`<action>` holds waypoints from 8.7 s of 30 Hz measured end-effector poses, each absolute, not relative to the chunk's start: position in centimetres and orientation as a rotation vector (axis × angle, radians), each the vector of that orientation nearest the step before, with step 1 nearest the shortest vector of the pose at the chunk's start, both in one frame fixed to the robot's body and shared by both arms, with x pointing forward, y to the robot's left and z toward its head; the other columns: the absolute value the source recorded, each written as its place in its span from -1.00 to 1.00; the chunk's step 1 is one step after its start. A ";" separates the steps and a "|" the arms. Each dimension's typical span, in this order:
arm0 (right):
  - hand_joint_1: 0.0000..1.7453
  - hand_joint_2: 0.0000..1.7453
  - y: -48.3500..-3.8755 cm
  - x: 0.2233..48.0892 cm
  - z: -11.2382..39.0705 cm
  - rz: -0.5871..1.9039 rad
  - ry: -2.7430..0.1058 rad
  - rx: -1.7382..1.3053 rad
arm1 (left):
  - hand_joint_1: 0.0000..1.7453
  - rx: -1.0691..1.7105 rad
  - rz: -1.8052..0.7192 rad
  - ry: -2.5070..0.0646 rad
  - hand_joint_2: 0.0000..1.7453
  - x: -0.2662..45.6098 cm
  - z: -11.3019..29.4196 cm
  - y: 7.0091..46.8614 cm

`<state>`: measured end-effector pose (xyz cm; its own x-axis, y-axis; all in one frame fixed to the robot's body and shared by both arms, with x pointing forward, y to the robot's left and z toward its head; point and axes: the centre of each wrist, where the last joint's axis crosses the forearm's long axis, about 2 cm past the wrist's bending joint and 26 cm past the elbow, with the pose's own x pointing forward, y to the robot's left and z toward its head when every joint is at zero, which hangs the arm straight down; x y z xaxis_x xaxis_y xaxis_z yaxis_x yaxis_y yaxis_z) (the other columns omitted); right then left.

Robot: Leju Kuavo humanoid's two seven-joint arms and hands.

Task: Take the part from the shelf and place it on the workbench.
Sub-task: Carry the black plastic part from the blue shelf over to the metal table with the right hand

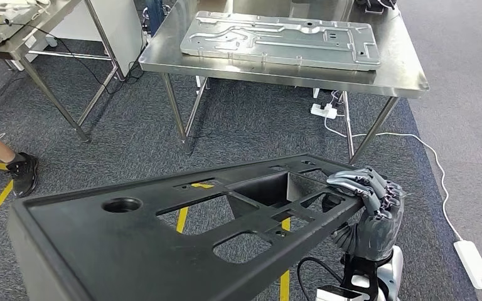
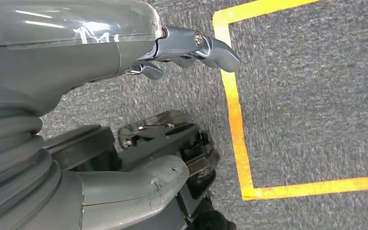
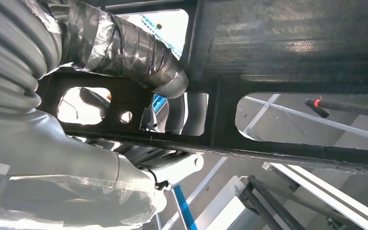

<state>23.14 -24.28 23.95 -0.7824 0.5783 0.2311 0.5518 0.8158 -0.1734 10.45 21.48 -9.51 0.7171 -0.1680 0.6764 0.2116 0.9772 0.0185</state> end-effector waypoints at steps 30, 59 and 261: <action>1.00 1.00 -24.3 22.5 23.6 0.144 -2.716 -0.864 | -1.00 -0.071 -0.200 -0.752 1.00 10.1 -9.6 21.5; 1.00 1.00 -24.5 21.8 23.3 0.167 -2.733 -0.881 | -1.00 -0.088 -0.218 -0.769 1.00 9.8 -9.7 21.4; 1.00 1.00 -27.6 33.6 24.0 0.251 -2.529 -0.764 | -1.00 -0.249 -0.499 -1.037 1.00 15.5 -7.8 19.7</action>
<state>33.56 -27.61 24.02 -0.7270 0.5612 0.3956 0.4726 0.8270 -0.3046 15.52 19.67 -7.75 0.4108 -0.2770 0.8686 0.5064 0.8616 0.0353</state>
